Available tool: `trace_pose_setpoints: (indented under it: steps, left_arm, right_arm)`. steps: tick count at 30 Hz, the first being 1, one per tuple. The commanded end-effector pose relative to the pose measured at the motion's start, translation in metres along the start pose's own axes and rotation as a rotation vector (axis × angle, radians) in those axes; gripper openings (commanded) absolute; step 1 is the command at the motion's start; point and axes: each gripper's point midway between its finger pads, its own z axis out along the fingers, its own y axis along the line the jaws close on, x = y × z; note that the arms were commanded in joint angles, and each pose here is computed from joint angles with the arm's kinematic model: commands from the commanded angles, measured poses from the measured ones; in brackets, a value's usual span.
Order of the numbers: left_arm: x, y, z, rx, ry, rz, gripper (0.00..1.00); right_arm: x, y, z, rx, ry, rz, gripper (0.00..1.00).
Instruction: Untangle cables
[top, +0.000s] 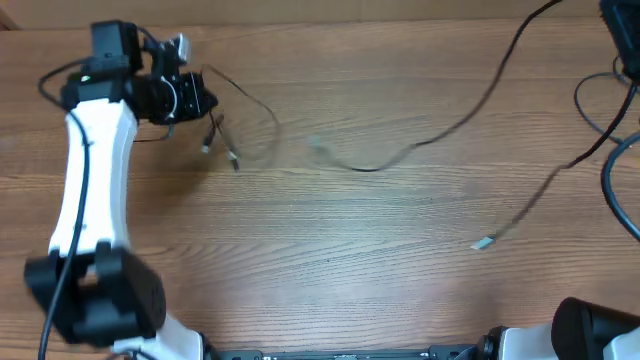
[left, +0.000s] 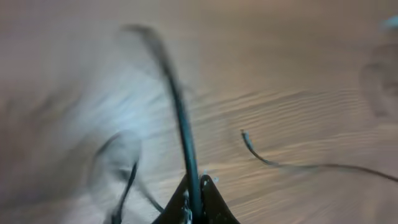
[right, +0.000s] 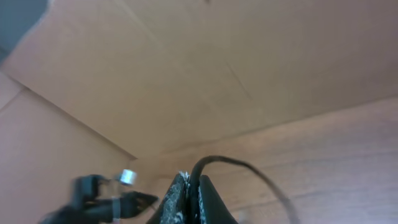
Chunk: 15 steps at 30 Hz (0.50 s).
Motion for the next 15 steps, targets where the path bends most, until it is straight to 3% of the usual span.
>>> trace_pose_setpoints:
  steps: [1, 6, 15]
  left_arm:
    - [-0.027, -0.072, -0.075, 0.139, -0.200, 0.118, 0.04]
    - [-0.022, -0.098, -0.108, 0.160, -0.257, 0.106, 0.04]
    - [0.003, -0.122, -0.086, 0.183, -0.149, 0.129, 0.04]
  right_arm:
    - [0.001, -0.010, 0.000, 0.045, 0.002, -0.030, 0.04]
    - [-0.004, -0.040, 0.011, 0.165, -0.001, -0.026, 0.04]
    - [-0.048, -0.160, 0.002, 0.543, -0.138, 0.126, 0.04]
